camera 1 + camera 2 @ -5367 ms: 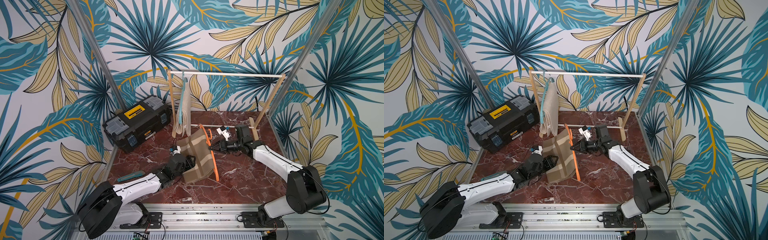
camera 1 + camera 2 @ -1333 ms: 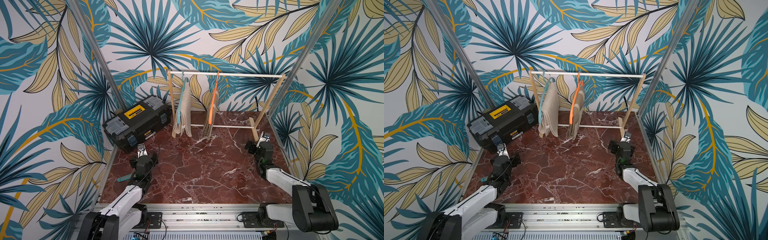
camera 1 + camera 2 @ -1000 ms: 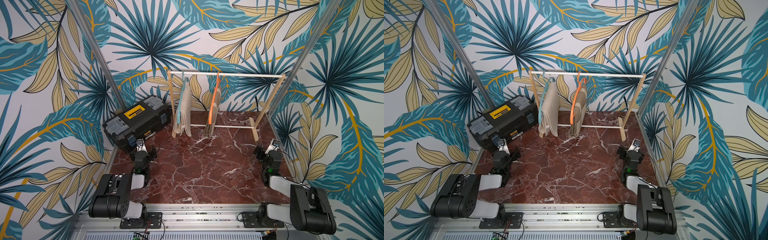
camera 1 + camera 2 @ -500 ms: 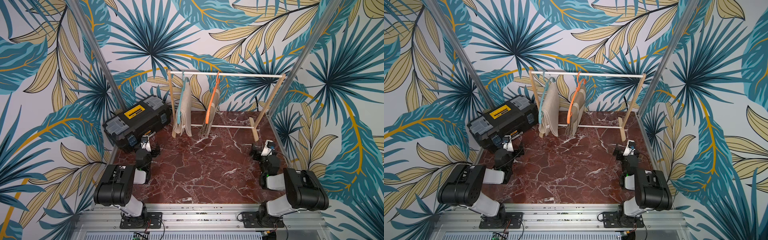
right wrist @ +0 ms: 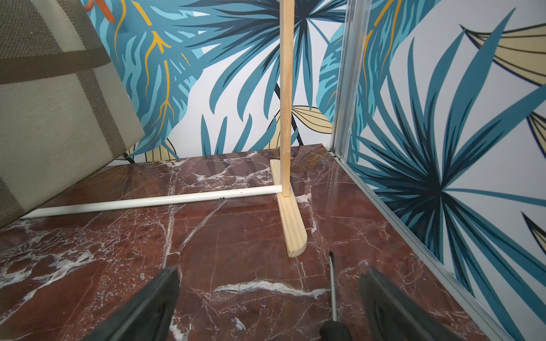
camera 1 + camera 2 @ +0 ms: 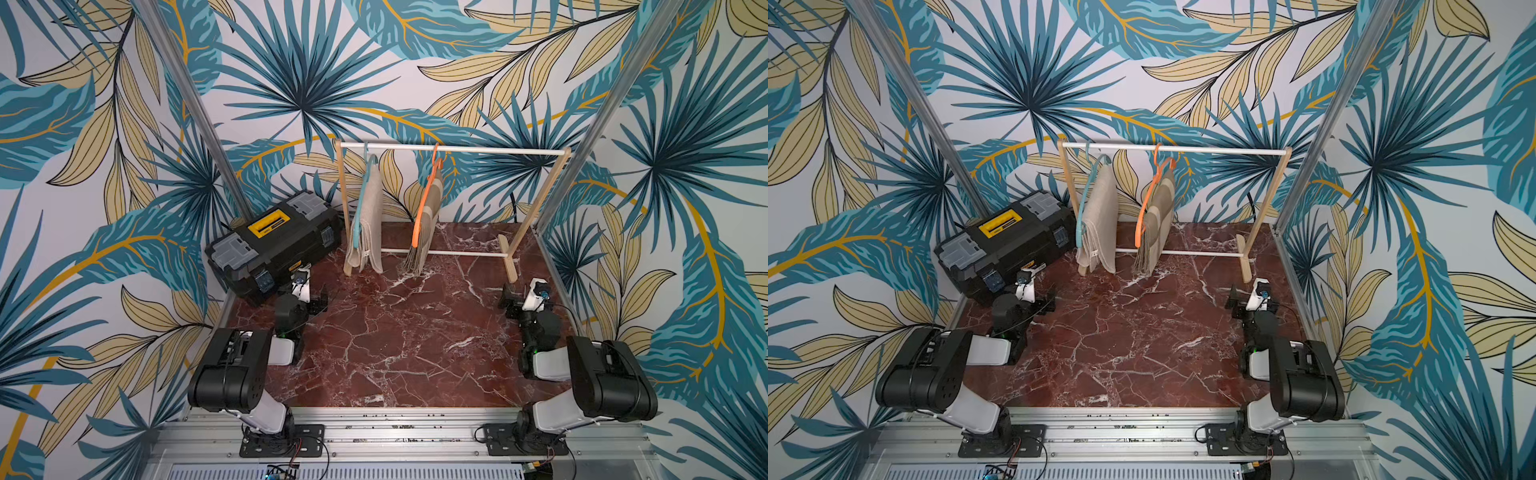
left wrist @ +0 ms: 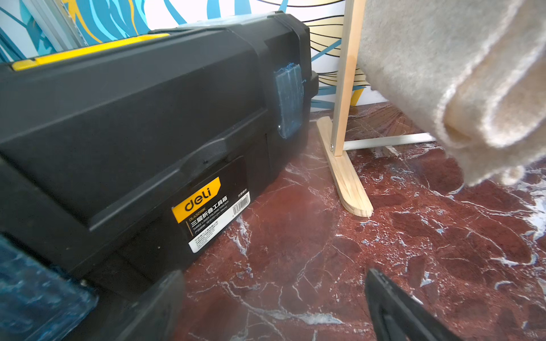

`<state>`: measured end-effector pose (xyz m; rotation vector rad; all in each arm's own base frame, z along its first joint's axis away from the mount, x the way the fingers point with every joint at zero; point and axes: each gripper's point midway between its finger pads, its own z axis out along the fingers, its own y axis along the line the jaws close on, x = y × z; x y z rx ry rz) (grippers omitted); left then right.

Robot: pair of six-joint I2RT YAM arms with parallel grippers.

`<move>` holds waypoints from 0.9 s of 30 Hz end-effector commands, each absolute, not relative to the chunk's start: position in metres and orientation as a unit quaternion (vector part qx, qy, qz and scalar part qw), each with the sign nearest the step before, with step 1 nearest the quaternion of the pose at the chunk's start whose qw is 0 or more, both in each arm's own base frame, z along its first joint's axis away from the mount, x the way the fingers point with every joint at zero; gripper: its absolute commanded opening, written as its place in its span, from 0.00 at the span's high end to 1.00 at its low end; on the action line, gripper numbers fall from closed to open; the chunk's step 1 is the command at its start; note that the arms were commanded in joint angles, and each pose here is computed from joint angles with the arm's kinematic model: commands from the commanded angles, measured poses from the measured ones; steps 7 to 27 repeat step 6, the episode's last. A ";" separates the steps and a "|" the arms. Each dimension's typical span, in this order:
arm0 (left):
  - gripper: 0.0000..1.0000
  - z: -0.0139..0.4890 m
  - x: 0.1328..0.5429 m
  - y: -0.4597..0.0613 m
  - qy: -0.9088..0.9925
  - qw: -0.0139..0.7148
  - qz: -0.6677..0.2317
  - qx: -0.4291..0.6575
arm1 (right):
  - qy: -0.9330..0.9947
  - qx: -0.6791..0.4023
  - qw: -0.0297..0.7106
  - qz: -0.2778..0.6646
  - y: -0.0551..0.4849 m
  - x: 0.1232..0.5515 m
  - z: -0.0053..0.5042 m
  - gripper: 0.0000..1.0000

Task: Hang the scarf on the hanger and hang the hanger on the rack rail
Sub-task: Reset both arms

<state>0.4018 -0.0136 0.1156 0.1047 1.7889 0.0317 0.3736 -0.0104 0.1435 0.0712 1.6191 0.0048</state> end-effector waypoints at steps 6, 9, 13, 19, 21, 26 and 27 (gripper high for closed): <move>0.00 0.117 0.404 -0.013 0.782 0.622 0.019 0.043 | 0.715 0.024 0.699 0.003 -0.008 0.372 0.150 0.01; 0.00 0.117 0.404 -0.013 0.782 0.622 0.019 0.043 | 0.715 0.024 0.699 0.003 -0.008 0.372 0.150 0.01; 0.00 0.117 0.404 -0.013 0.782 0.622 0.019 0.043 | 0.715 0.024 0.699 0.003 -0.008 0.372 0.150 0.01; 0.00 0.117 0.404 -0.013 0.782 0.622 0.019 0.043 | 0.715 0.024 0.699 0.003 -0.008 0.372 0.150 0.01; 0.00 0.117 0.404 -0.013 0.782 0.622 0.019 0.043 | 0.715 0.024 0.699 0.003 -0.008 0.372 0.150 0.01; 0.00 0.117 0.404 -0.013 0.782 0.622 0.019 0.043 | 0.715 0.024 0.699 0.003 -0.008 0.372 0.150 0.01; 0.00 0.117 0.404 -0.013 0.782 0.622 0.019 0.043 | 0.715 0.024 0.699 0.003 -0.008 0.372 0.150 0.01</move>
